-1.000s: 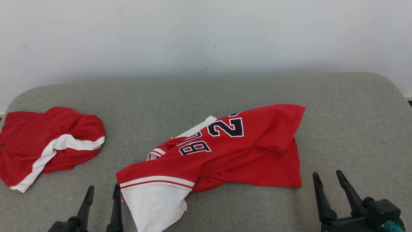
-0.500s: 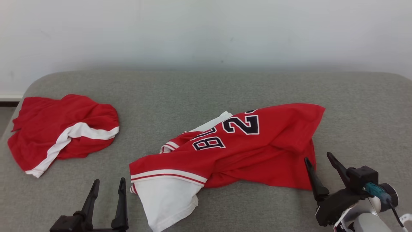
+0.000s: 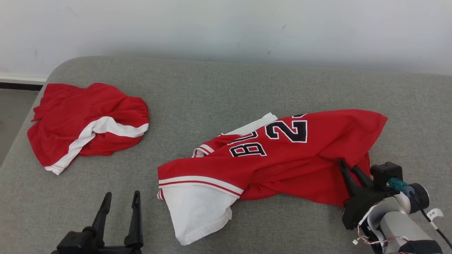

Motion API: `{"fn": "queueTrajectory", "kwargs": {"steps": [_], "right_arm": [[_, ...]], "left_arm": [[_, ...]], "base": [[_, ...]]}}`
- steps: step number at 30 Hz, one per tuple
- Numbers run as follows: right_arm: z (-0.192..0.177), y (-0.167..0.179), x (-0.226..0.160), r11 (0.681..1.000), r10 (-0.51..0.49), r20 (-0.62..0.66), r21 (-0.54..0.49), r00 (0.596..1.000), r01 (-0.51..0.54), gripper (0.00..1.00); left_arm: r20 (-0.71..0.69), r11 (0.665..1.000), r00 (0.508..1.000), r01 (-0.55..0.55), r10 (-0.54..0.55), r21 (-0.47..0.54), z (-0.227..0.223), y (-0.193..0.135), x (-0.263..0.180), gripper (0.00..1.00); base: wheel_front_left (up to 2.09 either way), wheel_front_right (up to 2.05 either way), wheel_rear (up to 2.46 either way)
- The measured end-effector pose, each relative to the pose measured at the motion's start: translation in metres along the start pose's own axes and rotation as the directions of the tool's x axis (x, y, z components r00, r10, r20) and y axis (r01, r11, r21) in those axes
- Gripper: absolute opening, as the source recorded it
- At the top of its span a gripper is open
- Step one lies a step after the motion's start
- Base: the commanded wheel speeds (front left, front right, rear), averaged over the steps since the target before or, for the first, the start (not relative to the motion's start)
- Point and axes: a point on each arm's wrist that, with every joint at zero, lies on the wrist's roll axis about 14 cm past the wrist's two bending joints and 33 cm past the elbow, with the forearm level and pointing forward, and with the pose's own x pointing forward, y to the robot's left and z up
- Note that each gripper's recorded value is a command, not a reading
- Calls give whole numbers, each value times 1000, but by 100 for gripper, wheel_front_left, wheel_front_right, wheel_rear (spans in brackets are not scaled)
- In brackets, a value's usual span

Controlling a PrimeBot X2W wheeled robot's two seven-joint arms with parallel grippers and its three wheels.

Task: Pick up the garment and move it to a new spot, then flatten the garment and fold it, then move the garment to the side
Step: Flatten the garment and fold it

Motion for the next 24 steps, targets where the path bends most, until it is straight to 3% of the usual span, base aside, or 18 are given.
{"fn": "queueTrajectory", "kwargs": {"steps": [8, 20, 24], "right_arm": [[22, 14, -11, 999, 38, 89, 30, 995, -41, 0], [54, 1, -89, 995, 5, 243, 93, 970, -29, 0], [54, 5, -114, 983, -13, 252, 182, 968, -34, 0]], "left_arm": [[-16, 1000, 1000, 16, -16, -7, -6, -6, -3, 100], [1, 990, 990, 142, -142, -25, -2, -47, 6, 100], [4, 984, 985, 175, -175, -28, -1, -58, 9, 100]], "base": [[0, 0, 0], [0, 0, 0], [0, 0, 0]]}}
